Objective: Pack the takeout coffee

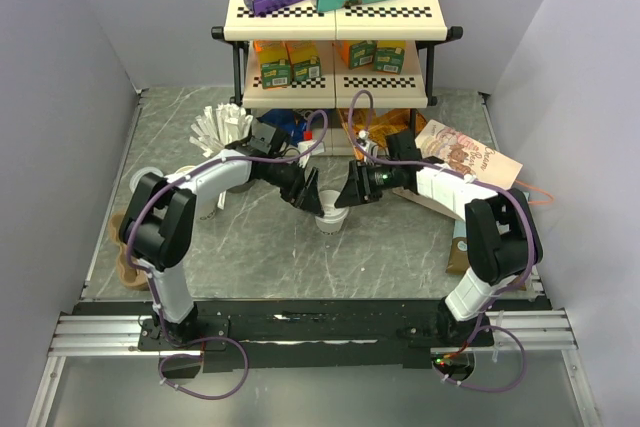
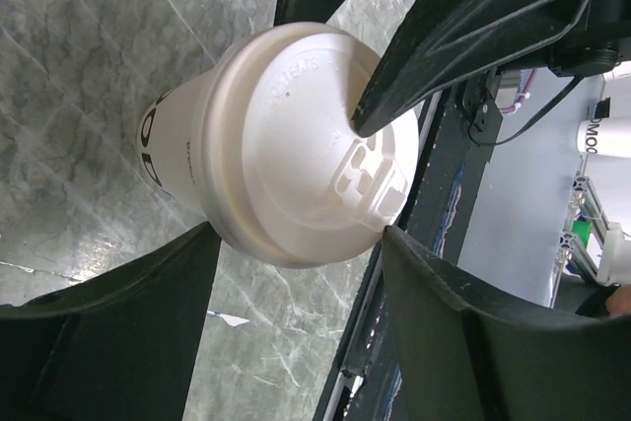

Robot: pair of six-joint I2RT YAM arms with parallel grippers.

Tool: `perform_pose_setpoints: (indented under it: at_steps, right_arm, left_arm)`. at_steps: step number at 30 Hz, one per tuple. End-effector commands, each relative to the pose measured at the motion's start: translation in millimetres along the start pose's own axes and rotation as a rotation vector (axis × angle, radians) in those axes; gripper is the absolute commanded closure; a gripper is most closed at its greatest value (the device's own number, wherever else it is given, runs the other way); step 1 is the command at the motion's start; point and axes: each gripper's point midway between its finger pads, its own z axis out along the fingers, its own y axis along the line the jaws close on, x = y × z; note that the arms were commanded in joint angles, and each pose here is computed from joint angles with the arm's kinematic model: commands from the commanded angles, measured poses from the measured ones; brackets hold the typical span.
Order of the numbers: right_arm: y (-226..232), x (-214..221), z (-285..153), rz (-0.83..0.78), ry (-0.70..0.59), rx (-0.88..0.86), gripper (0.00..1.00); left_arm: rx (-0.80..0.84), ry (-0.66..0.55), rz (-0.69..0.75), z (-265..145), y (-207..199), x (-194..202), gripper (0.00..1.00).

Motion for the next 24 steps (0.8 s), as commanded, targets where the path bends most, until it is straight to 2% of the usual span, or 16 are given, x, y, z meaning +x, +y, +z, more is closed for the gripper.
perform_pose_setpoints:
  at_steps: [1,8,24]
  right_arm:
    - [6.3,13.3,5.3,0.063,0.015,-0.113,0.41]
    - [-6.6,17.1,5.5,0.074,-0.02,-0.135,0.43]
    - [-35.6,51.1,20.2,0.11,0.006,-0.103,0.44]
  left_arm:
    - [-0.112,0.026,0.007,9.3,30.4,4.1,0.3]
    - [-0.13,0.042,0.001,10.0,35.5,3.9,0.3]
    - [-0.162,0.102,-0.041,19.1,55.6,22.0,0.32]
